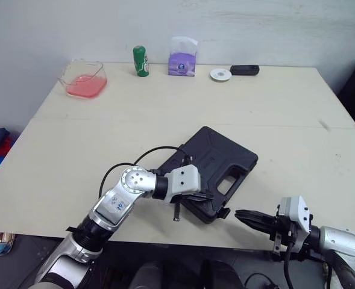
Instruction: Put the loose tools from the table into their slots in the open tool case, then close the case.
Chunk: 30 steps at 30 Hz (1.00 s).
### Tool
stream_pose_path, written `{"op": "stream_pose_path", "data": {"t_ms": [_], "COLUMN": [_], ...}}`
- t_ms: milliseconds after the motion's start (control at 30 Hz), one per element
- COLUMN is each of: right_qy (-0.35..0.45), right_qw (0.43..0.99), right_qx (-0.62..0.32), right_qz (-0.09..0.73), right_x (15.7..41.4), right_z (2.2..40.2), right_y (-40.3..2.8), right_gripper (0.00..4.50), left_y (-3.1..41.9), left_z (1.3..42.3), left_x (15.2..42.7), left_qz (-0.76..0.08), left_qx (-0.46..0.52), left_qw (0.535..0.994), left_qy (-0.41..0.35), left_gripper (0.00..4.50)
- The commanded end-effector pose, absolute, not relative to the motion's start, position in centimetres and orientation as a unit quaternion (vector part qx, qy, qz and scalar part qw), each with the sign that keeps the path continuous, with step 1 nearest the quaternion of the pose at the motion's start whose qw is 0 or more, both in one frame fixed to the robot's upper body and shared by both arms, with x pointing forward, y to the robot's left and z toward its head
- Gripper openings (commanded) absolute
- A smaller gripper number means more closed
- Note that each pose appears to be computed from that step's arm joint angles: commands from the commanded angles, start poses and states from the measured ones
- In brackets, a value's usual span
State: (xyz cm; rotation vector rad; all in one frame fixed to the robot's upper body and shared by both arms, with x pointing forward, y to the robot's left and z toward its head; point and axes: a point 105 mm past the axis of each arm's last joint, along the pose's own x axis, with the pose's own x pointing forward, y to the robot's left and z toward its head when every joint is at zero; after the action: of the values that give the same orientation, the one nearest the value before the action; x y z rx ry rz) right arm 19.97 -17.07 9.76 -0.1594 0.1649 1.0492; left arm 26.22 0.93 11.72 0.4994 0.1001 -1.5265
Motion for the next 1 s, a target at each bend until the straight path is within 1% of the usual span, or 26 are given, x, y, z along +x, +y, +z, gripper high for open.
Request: {"op": "stream_pose_path", "data": {"t_ms": [33,267,667,1000], "right_qy": [0.080,0.064,0.022,0.018], "right_qw": [0.851,0.849,0.837,0.836], "right_qx": [-0.075,-0.062,-0.065,-0.065], "right_qz": [0.514,0.521,0.543,0.544], "right_x": [19.6,20.1,20.6,21.3], "right_z": [9.0,8.5,10.0,10.2], "right_y": [-16.1,-15.0,-13.4,-13.5], "right_gripper": [0.00,0.00,0.00,0.00], "left_y": [3.8,4.0,4.2,4.2], "left_z": [4.1,4.1,3.8,3.4], "left_x": [25.5,25.7,25.5,25.1], "left_qz": [-0.658,-0.656,-0.654,-0.657], "left_qx": [0.221,0.223,0.221,0.220], "left_qw": [0.685,0.687,0.687,0.681], "left_qy": [0.220,0.221,0.226,0.239], "left_gripper": [0.01,0.01,0.01,0.01]}}
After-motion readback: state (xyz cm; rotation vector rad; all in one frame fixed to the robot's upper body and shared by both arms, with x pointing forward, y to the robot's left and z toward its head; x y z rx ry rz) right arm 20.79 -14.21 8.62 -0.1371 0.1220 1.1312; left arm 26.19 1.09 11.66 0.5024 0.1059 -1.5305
